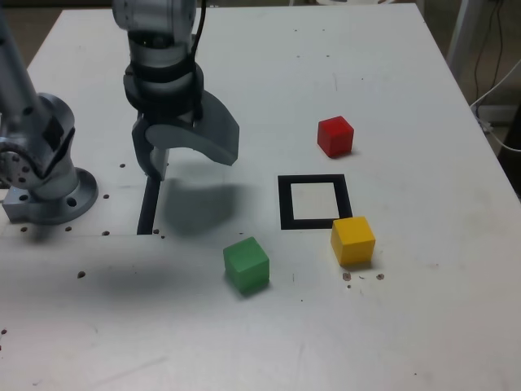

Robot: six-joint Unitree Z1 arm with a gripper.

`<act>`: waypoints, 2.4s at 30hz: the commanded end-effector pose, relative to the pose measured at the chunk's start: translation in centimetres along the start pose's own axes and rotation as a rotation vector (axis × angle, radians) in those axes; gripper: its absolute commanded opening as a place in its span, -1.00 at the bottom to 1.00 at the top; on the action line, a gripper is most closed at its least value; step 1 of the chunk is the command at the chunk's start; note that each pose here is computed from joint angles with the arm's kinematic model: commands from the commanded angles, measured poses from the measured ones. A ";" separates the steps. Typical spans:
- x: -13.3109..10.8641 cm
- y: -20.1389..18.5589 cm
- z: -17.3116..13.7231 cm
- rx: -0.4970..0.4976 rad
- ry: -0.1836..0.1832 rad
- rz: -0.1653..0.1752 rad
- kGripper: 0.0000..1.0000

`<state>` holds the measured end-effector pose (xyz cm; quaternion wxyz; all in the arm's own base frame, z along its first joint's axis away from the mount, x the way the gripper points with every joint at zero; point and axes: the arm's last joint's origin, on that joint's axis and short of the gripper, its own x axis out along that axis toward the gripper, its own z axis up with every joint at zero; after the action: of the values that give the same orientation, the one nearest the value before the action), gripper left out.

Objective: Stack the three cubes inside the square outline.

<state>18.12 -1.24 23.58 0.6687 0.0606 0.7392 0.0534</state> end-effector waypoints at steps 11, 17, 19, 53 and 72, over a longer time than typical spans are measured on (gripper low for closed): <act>-0.3 0.5 -0.5 -0.008 0.001 0.087 0.99; -0.9 0.1 -0.4 -0.027 0.002 -0.043 0.99; -1.1 0.3 -0.3 -0.036 0.010 -0.077 0.99; -3.0 11.0 16.3 -0.301 -0.074 -0.122 0.94; 1.1 11.2 20.4 -0.323 0.009 -0.159 0.54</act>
<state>38.33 9.95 22.35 0.6682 -0.1071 0.7269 0.1174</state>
